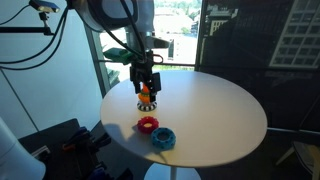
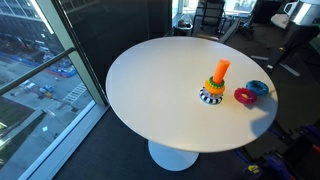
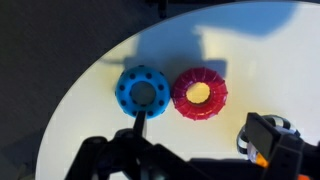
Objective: Put the pink circular object on the orange object
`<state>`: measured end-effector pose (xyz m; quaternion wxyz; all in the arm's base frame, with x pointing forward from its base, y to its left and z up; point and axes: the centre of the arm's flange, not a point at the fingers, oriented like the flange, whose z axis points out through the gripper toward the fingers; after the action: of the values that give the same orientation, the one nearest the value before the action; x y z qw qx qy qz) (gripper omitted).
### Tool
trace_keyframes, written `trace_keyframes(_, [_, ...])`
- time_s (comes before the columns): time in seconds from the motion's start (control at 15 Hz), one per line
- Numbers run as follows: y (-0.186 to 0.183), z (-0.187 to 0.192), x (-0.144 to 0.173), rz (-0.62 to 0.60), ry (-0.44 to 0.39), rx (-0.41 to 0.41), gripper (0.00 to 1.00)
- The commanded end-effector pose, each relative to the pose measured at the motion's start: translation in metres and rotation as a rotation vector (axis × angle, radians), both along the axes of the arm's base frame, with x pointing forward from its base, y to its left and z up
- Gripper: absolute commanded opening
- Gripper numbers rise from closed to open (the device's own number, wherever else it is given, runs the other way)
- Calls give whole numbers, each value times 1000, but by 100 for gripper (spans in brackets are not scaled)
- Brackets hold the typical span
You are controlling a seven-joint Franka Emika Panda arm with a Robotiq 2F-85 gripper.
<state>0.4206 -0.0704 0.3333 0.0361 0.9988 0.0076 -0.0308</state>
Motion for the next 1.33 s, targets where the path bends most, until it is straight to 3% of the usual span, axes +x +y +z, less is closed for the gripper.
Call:
trace_keyframes(0.0, [0,0,0,0,0,0,100])
trace_keyframes(0.93, [26,-75,7,67,-9,101,100])
trace_keyframes(1.27, [34,-98,6,103,-47,128,100])
